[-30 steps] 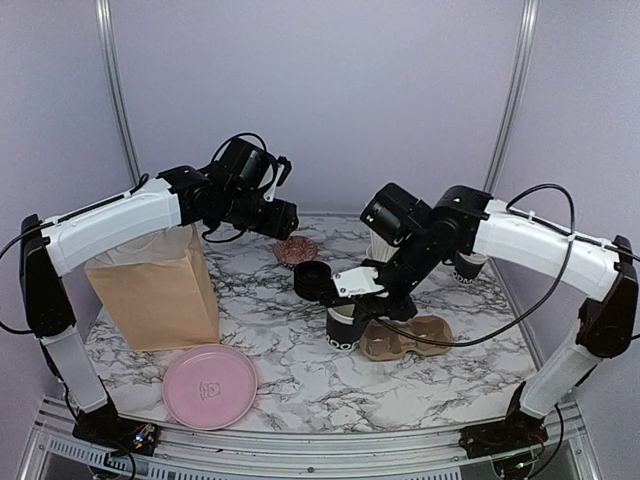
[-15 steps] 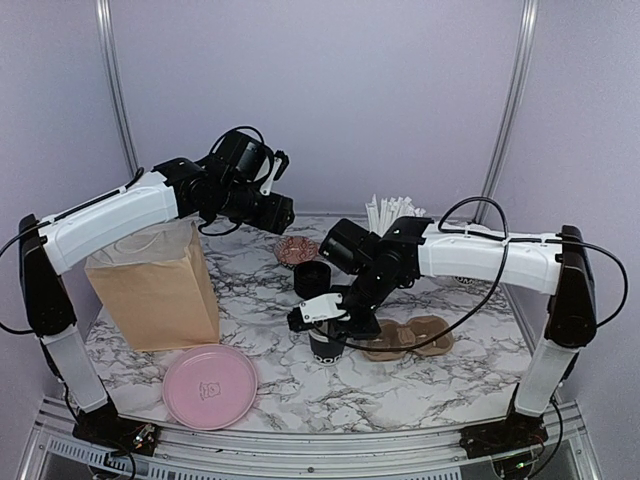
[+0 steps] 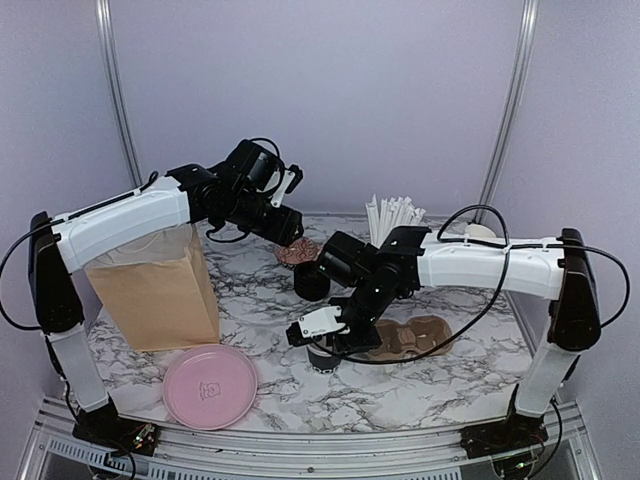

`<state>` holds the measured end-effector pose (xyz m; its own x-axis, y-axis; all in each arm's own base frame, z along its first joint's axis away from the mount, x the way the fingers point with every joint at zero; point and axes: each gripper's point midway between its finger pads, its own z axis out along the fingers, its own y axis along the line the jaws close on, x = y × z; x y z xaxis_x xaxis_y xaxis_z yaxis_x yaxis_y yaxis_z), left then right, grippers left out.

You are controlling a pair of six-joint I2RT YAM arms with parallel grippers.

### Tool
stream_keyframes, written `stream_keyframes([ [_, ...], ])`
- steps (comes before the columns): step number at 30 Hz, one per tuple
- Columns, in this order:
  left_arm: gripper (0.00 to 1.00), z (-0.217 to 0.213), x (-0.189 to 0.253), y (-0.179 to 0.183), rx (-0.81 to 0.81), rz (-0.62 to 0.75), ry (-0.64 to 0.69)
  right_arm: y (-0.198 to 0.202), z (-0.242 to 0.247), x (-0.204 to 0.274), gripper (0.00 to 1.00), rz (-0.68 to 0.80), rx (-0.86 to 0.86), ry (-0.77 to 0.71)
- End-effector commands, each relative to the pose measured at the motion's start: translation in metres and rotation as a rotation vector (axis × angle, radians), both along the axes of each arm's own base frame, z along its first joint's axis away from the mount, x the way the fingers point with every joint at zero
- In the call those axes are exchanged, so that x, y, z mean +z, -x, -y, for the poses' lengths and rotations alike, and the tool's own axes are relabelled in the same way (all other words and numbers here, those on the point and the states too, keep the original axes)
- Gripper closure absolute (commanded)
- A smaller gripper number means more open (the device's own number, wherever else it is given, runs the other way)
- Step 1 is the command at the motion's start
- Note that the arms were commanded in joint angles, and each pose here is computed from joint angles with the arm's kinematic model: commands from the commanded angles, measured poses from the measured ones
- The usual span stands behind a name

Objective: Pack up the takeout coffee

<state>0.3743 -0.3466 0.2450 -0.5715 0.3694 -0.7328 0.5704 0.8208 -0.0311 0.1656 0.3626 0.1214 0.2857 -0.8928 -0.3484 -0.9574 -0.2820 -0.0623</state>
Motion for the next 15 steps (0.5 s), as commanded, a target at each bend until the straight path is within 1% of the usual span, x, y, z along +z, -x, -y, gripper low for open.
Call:
stream_keyframes([
  [1, 0.36, 0.031, -0.001, 0.02, -0.146, 0.003, -0.024, 0.007, 0.006, 0.072, 0.63, 0.063, 0.019, -0.154],
  [3, 0.38, 0.039, -0.009, 0.025, -0.187, 0.002, -0.058, 0.006, 0.013, 0.101, 0.59, 0.073, 0.01, -0.24],
  [5, 0.38, 0.044, -0.019, 0.025, -0.216, -0.008, -0.111, -0.001, 0.026, 0.125, 0.58, 0.047, -0.023, -0.322],
  [7, 0.38, 0.051, -0.03, 0.028, -0.241, -0.02, -0.14, -0.013, 0.044, 0.136, 0.58, 0.009, -0.079, -0.391],
  [9, 0.4, 0.058, -0.041, 0.03, -0.267, -0.025, -0.166, -0.027, 0.059, 0.138, 0.59, -0.027, -0.149, -0.465],
  [13, 0.54, 0.067, -0.061, 0.025, -0.277, -0.051, -0.201, -0.045, 0.083, 0.119, 0.6, -0.041, -0.265, -0.547],
  [15, 0.57, 0.07, -0.066, 0.02, -0.262, -0.051, -0.212, -0.046, 0.092, 0.103, 0.61, -0.073, -0.294, -0.576],
])
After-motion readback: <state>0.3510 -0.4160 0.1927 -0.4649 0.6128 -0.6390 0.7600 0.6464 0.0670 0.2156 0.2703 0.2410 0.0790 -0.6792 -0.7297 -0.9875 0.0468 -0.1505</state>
